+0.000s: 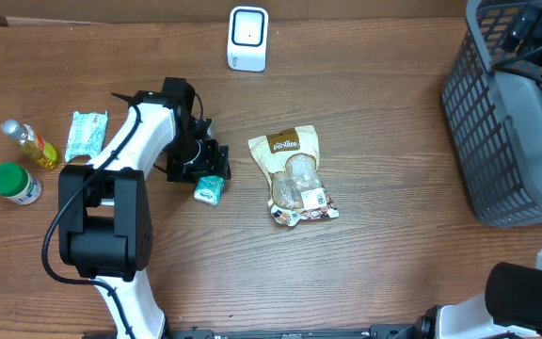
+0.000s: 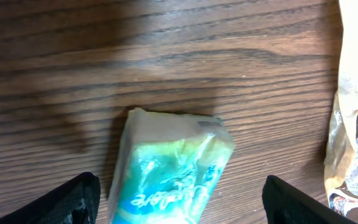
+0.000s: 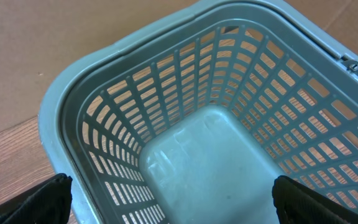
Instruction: Scan the item barcode
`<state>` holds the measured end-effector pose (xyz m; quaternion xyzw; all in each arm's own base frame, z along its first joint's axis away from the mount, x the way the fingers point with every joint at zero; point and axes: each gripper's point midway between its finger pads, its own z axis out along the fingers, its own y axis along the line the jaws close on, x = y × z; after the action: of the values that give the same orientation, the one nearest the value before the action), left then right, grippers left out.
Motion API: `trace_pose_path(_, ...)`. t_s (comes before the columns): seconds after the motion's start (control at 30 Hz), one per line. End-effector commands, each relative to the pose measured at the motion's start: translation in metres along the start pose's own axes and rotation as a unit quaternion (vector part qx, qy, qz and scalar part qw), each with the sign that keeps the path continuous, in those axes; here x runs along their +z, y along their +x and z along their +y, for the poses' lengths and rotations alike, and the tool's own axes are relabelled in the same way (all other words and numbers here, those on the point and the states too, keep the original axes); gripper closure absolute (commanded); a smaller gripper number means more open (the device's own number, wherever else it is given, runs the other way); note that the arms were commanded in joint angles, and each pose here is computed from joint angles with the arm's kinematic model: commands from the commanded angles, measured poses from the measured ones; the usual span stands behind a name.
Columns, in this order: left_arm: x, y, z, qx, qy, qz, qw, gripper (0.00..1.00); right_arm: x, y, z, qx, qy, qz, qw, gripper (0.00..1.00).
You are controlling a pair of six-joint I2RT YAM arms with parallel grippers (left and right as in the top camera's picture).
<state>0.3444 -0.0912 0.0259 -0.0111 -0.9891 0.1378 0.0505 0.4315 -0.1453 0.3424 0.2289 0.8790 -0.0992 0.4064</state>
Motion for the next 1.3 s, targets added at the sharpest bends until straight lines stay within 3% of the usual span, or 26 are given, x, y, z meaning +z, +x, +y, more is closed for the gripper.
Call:
trace_pose_path(0.0, -0.003, -0.004, -0.012, 0.02, 0.009, -0.007, 1.0, 0.11, -0.009, -0.009, -0.002, 0.005, 0.002, -0.016, 1.0, 0.0)
trace_pose_path(0.1, -0.002, -0.007, -0.014, 0.024, 0.01, -0.013, 1.0, 0.0, -0.009, -0.009, -0.002, 0.005, 0.002, -0.016, 1.0, 0.0)
trace_pose_path(0.37, -0.002, -0.009, -0.013, 0.026, 0.008, -0.018, 0.999, 0.0, -0.009, -0.009, -0.002, 0.005, 0.002, -0.016, 1.0, 0.0)
trace_pose_path(0.43, -0.002, -0.009, -0.01, 0.026, -0.002, -0.018, 1.0, 0.03, -0.009, -0.009, -0.002, 0.005, 0.002, -0.016, 1.0, 0.0)
trace_pose_path(0.53, -0.002, -0.007, 0.0, 0.023, -0.029, -0.013, 0.999, 0.2, -0.009, -0.009, -0.002, 0.005, 0.002, -0.016, 1.0, 0.0)
trace_pose_path(0.63, -0.003, -0.003, 0.003, 0.018, -0.032, -0.006, 0.999, 0.27, -0.009, -0.009, -0.002, 0.005, 0.002, -0.016, 1.0, 0.0)
trace_pose_path(0.83, -0.006, -0.003, 0.0, 0.013, 0.013, -0.004, 1.0, 0.22, -0.009, -0.009, -0.002, 0.005, 0.002, -0.016, 1.0, 0.0)
trace_pose_path(1.07, -0.012, -0.006, 0.019, 0.007, 0.012, -0.012, 1.0, 0.19, -0.009, -0.009, -0.002, 0.005, 0.002, -0.016, 1.0, 0.0)
trace_pose_path(1.17, -0.014, -0.007, 0.027, 0.001, 0.013, -0.015, 1.0, 0.28, -0.009, -0.009, -0.002, 0.005, 0.002, -0.016, 1.0, 0.0)
trace_pose_path(1.27, -0.014, -0.007, 0.03, -0.002, 0.014, -0.014, 1.0, 0.3, -0.009, -0.009, -0.002, 0.005, 0.002, -0.016, 1.0, 0.0)
